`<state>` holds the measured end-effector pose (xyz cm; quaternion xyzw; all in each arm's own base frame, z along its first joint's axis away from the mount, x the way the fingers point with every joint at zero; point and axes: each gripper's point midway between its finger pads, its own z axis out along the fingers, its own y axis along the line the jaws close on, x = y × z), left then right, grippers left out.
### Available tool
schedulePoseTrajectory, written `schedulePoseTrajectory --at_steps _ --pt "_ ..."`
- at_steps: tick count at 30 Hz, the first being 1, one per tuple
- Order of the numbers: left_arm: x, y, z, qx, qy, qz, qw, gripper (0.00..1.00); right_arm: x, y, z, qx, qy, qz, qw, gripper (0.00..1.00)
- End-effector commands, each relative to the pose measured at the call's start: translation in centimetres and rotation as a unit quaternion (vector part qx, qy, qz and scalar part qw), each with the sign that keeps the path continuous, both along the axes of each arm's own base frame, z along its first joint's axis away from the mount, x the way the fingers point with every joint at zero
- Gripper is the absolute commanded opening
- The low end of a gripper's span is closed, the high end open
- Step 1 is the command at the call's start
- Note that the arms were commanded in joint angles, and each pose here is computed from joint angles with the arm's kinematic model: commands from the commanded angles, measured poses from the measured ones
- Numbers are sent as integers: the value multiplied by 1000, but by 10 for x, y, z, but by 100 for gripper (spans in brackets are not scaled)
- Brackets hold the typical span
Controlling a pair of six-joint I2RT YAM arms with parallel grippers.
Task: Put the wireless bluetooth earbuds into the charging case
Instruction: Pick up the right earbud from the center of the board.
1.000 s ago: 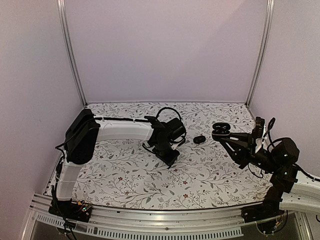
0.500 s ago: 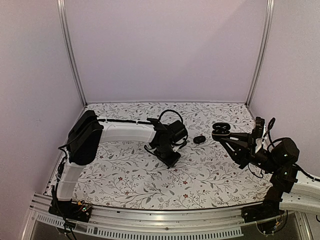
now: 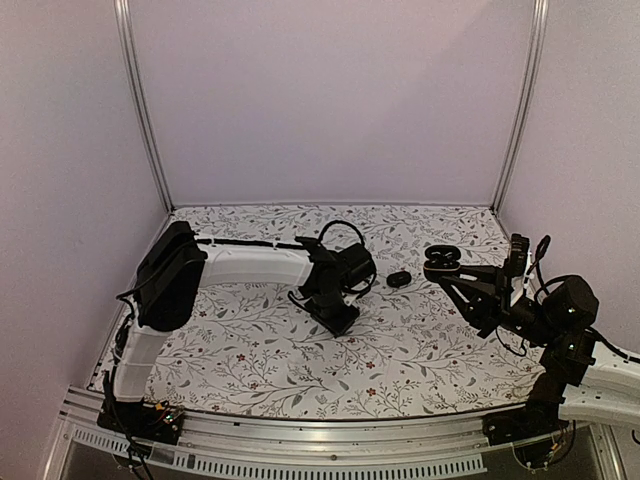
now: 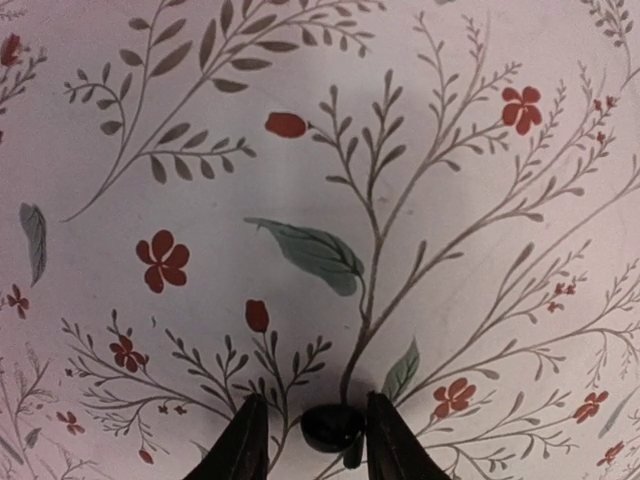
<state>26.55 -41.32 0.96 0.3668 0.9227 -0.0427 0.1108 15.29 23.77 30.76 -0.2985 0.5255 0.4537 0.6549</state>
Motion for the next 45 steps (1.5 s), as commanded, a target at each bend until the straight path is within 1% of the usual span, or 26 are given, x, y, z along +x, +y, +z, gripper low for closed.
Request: schedulePoseTrajectory --at_steps 1,8,13,16,19,30,40,45 --pt "-10 -1 -6 18 7 -5 1000 32 0 -2 11 9 -11 -4 1000 0" --pt "-10 -10 -9 9 7 -12 1000 27 -1 -2 10 9 -10 -2 1000 0" --pt "-11 -15 -13 2 10 -16 1000 27 0 -2 10 9 -9 -2 1000 0" --pt "-12 -14 -15 4 13 -16 1000 27 -1 -2 10 9 -10 -2 1000 0" --pt "-13 -12 -15 6 14 -15 1000 24 0 -3 10 9 -10 -4 1000 0" --pt "-5 -12 3 -3 -8 -12 1000 21 0 -2 10 7 -10 -4 1000 0" --pt "8 -17 36 -64 -34 -2 997 19 3 -2 13 7 -13 -9 1000 0" --pt "16 -19 60 -102 -61 3 993 18 6 -2 12 6 -11 -18 1000 0"
